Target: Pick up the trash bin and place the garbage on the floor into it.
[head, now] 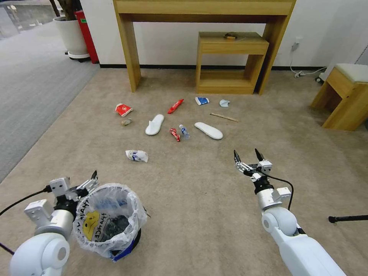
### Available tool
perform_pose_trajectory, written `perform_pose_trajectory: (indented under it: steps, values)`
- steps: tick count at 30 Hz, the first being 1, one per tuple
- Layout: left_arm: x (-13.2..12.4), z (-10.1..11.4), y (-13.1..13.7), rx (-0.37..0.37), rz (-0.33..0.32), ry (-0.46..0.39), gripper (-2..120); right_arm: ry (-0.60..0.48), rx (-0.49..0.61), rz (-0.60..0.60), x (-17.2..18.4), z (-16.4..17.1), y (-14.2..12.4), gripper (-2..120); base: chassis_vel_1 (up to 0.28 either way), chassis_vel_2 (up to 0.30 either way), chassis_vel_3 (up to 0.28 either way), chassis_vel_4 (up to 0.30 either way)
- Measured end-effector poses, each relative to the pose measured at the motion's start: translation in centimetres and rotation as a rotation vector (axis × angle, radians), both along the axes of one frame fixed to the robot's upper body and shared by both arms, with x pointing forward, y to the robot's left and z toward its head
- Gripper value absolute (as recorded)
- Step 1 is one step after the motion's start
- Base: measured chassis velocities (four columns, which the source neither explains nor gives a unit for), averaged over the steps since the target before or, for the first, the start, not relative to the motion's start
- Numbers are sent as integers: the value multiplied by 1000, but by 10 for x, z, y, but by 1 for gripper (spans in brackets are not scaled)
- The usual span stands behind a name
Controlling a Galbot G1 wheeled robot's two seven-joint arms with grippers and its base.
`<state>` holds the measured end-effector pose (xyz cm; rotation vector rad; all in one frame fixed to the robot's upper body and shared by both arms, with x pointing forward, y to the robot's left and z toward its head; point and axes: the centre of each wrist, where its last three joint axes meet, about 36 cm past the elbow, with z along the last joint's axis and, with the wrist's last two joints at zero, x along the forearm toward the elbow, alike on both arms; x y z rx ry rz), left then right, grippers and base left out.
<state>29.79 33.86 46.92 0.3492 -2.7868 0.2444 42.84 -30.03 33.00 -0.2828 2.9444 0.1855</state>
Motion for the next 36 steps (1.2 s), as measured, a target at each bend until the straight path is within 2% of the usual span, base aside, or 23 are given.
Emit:
perform_pose_trajectory:
  steps: [5,10,16,21,24,36]
  values:
    - [-8,7,-2,-30,26,76,100,5,0,1,-3,-2,0,100,0,0,0,0]
    - [-13,13,-6,-30,26,108,100,7,-2,2,-4,-3,-1,100,0,0,0,0]
    - [-23,19,-17,-81,37,196,100,9,-9,4,-5,-4,-3,100,0,0,0,0]
    - [-25,19,-20,-82,43,231,100,9,-10,4,-5,-3,-4,100,0,0,0,0]
    - [-26,20,-23,-124,49,273,100,10,-10,5,-5,-4,-4,100,0,0,0,0]
    - [-16,22,-19,-178,78,308,100,22,-5,5,-4,-11,-2,100,0,0,0,0]
